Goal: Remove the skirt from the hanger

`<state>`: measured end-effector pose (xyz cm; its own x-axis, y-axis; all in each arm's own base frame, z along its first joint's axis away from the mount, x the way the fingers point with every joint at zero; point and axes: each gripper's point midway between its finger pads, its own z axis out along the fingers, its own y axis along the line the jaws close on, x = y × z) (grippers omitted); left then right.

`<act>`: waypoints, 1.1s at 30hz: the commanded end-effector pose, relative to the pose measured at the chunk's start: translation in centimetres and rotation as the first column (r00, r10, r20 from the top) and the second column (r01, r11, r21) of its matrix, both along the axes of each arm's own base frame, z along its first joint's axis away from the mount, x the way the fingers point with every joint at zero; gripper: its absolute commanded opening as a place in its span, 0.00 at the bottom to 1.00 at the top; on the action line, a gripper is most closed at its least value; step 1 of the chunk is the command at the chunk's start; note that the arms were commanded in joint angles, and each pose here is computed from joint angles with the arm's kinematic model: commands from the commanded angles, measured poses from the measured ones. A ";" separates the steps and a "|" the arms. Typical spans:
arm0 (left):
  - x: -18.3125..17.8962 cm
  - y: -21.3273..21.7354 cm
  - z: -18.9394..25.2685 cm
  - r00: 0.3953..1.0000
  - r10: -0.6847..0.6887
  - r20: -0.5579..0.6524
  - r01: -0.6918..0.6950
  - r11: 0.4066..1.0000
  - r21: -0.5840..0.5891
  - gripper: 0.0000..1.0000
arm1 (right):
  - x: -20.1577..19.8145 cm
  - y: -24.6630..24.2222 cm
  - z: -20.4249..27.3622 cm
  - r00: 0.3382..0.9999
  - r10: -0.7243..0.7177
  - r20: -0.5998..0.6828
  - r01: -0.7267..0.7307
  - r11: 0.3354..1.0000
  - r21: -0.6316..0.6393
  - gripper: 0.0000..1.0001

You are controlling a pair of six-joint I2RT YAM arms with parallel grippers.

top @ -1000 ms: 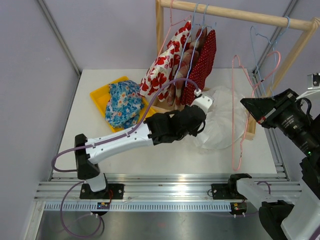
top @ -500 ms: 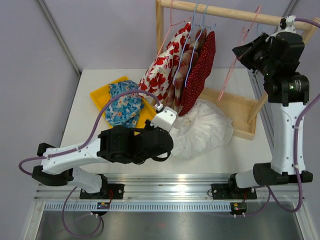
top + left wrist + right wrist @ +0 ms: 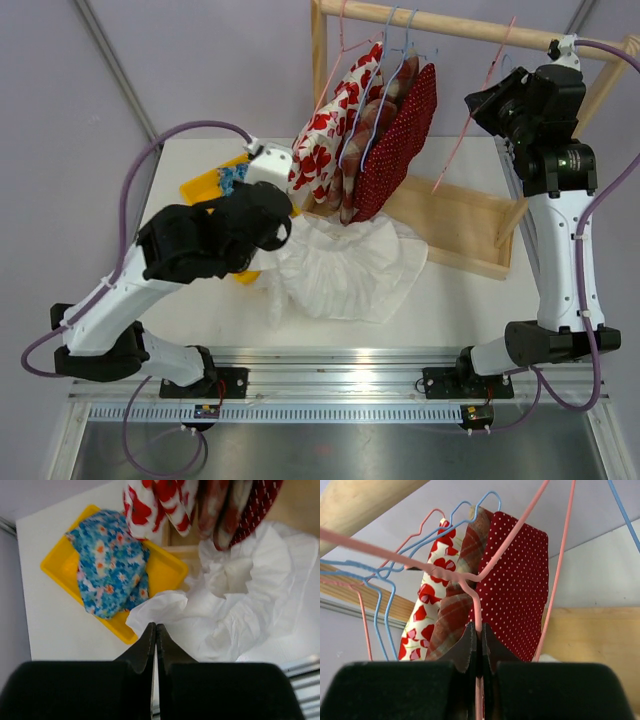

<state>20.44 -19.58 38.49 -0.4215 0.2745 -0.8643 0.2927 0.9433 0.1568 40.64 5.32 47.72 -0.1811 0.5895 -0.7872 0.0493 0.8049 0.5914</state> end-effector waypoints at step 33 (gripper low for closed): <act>25.5 18.3 18.0 0.628 0.559 0.542 -0.462 0.828 -0.318 0.58 | -10.4 2.1 -3.5 0.975 0.210 0.079 -0.212 0.977 0.023 0.99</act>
